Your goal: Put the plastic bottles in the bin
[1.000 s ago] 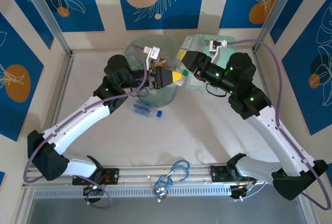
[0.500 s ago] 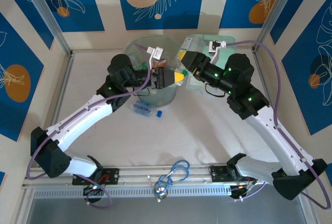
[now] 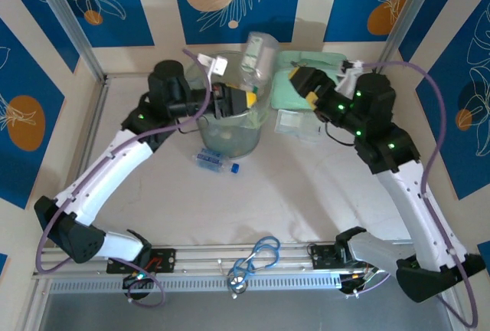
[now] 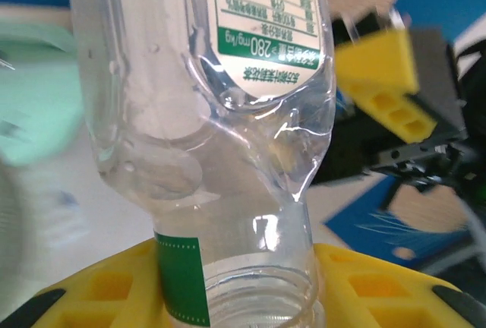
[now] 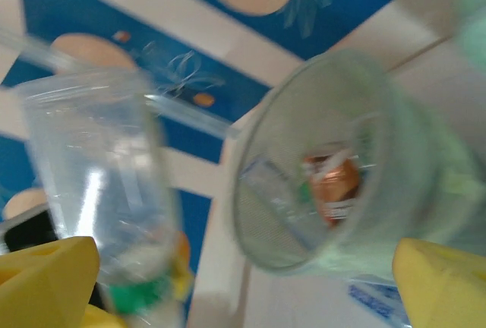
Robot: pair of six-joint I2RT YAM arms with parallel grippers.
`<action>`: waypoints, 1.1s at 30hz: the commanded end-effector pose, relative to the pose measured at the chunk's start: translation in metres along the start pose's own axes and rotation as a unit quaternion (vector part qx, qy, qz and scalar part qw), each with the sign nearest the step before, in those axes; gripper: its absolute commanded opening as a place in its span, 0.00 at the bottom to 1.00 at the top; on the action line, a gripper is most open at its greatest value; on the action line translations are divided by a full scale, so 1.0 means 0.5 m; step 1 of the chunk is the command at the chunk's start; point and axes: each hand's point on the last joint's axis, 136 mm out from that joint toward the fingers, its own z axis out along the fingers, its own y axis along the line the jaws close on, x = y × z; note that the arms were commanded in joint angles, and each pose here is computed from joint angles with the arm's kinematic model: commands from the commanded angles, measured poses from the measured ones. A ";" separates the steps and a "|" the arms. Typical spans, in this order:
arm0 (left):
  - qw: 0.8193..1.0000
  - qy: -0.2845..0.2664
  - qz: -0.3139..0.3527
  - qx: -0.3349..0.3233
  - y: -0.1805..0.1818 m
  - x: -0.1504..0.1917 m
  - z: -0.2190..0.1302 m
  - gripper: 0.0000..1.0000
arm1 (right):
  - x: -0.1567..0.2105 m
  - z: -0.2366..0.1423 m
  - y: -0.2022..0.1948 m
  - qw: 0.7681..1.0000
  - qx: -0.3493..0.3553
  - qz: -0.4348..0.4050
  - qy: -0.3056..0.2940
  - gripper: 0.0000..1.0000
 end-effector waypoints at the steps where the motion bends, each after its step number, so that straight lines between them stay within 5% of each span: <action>1: 0.987 0.000 0.111 -0.112 0.063 -0.041 -0.037 0.38 | 0.037 -0.052 -0.086 0.997 0.063 0.024 0.026 0.99; 6: 0.959 0.017 0.197 -0.203 0.151 -0.072 -0.021 0.35 | 0.086 -0.089 -0.151 0.994 0.087 0.048 0.048 1.00; 24: 0.922 0.054 0.212 -0.320 0.332 -0.060 0.001 0.32 | 0.117 -0.113 -0.169 0.992 0.089 0.051 0.071 0.97; 26: 0.916 0.059 0.214 -0.335 0.352 -0.056 -0.002 0.45 | 0.116 -0.115 -0.167 0.992 0.088 0.051 0.071 0.97; 29: 0.898 0.062 0.212 -0.381 0.390 -0.054 -0.018 0.82 | 0.116 -0.120 -0.164 0.992 0.088 0.048 0.071 0.97; 33: 0.897 0.044 0.196 -0.394 0.391 -0.063 -0.027 0.93 | 0.118 -0.125 -0.163 0.993 0.088 0.045 0.072 0.97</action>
